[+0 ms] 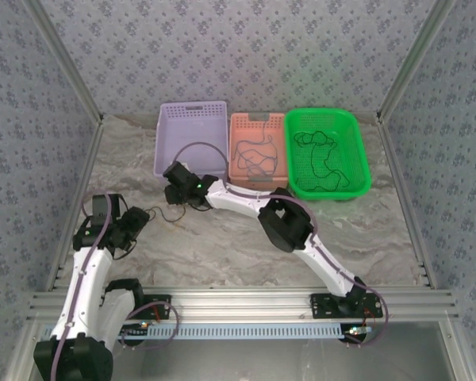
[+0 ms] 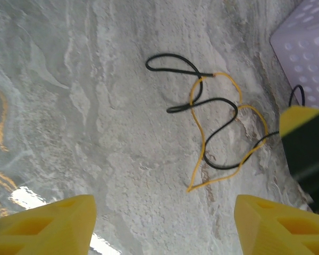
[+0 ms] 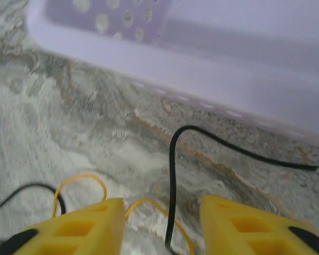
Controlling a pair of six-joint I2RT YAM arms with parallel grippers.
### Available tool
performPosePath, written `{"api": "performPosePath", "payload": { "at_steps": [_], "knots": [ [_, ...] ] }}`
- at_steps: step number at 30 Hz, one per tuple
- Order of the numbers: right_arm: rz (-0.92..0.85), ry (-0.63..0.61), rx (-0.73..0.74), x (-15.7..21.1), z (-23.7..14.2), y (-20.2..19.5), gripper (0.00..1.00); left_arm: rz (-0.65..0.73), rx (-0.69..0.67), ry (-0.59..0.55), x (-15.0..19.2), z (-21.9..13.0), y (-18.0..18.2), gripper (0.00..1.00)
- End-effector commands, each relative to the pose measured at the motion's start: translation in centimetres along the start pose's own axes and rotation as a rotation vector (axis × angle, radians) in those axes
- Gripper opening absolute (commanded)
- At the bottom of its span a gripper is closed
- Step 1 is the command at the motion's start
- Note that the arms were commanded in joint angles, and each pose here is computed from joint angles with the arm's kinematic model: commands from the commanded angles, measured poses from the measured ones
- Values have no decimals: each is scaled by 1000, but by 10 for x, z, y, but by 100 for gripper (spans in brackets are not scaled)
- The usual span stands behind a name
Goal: Untangle the cables
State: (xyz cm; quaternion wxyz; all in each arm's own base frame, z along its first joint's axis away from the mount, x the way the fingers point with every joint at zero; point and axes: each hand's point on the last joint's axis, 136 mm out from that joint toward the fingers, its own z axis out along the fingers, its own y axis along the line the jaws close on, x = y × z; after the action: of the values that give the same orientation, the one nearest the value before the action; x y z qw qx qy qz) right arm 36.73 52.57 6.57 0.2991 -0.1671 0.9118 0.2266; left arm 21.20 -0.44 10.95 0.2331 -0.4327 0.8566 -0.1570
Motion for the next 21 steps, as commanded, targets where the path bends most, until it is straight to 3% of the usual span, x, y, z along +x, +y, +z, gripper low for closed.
{"api": "performPosePath", "payload": {
  "at_steps": [1, 4, 6, 14, 21],
  "knots": [
    [29, 7, -9, -1, 12, 0, 32, -28, 75, 86, 19, 6, -5, 67],
    [34, -13, 14, -3, 7, -1, 7, -61, 123, 144, 34, 20, -9, 65],
    [26, -44, 25, -7, -5, 1, 0, -72, 137, 156, 41, 29, -11, 65],
    [59, -70, 35, -13, -36, -2, 0, -23, 119, 158, 49, 64, -34, 65],
    [73, -74, 41, -10, -47, -6, 0, 11, 16, 141, 48, 96, -23, 46]
  ]
}}
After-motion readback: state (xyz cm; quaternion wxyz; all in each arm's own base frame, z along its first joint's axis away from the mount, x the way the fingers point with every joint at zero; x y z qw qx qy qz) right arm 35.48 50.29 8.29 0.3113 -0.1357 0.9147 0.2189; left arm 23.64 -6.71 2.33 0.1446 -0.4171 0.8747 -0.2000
